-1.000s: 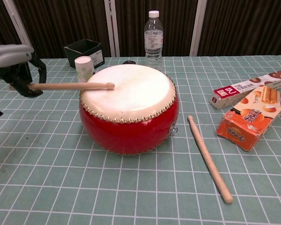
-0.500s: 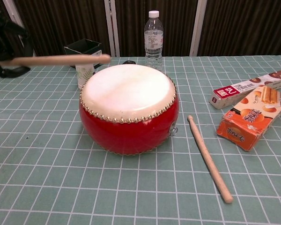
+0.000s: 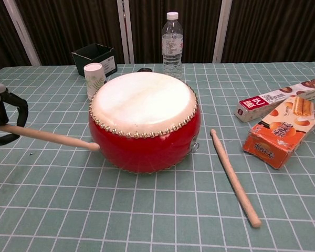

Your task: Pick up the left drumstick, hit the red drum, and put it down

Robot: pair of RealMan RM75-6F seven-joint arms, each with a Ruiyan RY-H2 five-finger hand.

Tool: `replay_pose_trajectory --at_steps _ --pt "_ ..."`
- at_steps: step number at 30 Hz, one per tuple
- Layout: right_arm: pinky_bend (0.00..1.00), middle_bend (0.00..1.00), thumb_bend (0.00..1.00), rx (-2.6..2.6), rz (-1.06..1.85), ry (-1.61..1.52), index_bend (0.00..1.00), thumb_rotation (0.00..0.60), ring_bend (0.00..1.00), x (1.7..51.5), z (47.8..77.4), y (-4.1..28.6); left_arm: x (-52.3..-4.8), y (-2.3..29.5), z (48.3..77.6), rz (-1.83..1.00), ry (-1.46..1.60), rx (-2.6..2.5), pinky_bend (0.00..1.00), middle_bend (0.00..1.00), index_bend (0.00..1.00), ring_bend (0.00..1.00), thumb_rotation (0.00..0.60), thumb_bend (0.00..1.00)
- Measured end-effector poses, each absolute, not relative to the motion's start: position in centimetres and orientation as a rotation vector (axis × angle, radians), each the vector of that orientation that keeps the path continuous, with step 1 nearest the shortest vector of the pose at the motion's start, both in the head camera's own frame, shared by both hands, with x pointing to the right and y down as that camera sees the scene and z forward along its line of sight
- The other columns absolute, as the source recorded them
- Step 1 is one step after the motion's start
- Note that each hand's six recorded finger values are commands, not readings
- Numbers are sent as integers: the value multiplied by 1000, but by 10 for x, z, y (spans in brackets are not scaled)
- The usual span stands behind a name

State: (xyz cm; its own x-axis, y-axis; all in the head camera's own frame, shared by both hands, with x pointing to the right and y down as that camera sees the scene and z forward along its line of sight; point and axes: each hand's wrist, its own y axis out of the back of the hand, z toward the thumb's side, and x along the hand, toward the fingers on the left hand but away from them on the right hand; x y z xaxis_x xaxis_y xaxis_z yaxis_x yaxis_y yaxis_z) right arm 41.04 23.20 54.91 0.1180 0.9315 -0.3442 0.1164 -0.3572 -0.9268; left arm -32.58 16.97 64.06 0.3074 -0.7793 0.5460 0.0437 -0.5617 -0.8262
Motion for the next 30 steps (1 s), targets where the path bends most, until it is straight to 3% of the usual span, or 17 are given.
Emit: replay_pose_trajectory --at_steps 3,7,10,13,15,19,26,30 --pt "112 0 298 -1621 1327 -1044 0 600 0 411 549 232 -326 175 651 -1350 611 -1797 940 1000 724 960 600 534" --pt "112 0 298 -1624 1327 -1044 0 600 0 411 549 232 -328 178 661 -1360 576 -1784 895 993 702 909 600 509" --pt "112 0 298 -1624 1326 -1044 0 600 0 410 549 232 -331 180 670 -1379 545 -1770 857 942 643 859 600 444" --pt "112 0 298 -1624 1328 -1046 0 600 0 411 550 232 -334 183 676 -1400 513 -1752 768 806 504 738 600 244" --pt "112 0 298 -1624 1328 -1046 0 600 0 410 550 232 -335 184 678 -1413 493 -1741 635 636 383 593 600 146" --pt "112 0 298 -1620 1323 -1044 0 600 0 410 549 231 -339 185 680 -1454 458 -1716 453 386 252 375 600 92" --pt "112 0 298 -1621 1326 -1043 0 600 0 411 549 232 -341 183 672 -1507 472 -1725 250 144 105 139 600 56" --pt "112 0 298 -1621 1329 -1042 0 600 0 411 549 232 -344 181 657 -1506 542 -1742 205 14 19 27 600 0"
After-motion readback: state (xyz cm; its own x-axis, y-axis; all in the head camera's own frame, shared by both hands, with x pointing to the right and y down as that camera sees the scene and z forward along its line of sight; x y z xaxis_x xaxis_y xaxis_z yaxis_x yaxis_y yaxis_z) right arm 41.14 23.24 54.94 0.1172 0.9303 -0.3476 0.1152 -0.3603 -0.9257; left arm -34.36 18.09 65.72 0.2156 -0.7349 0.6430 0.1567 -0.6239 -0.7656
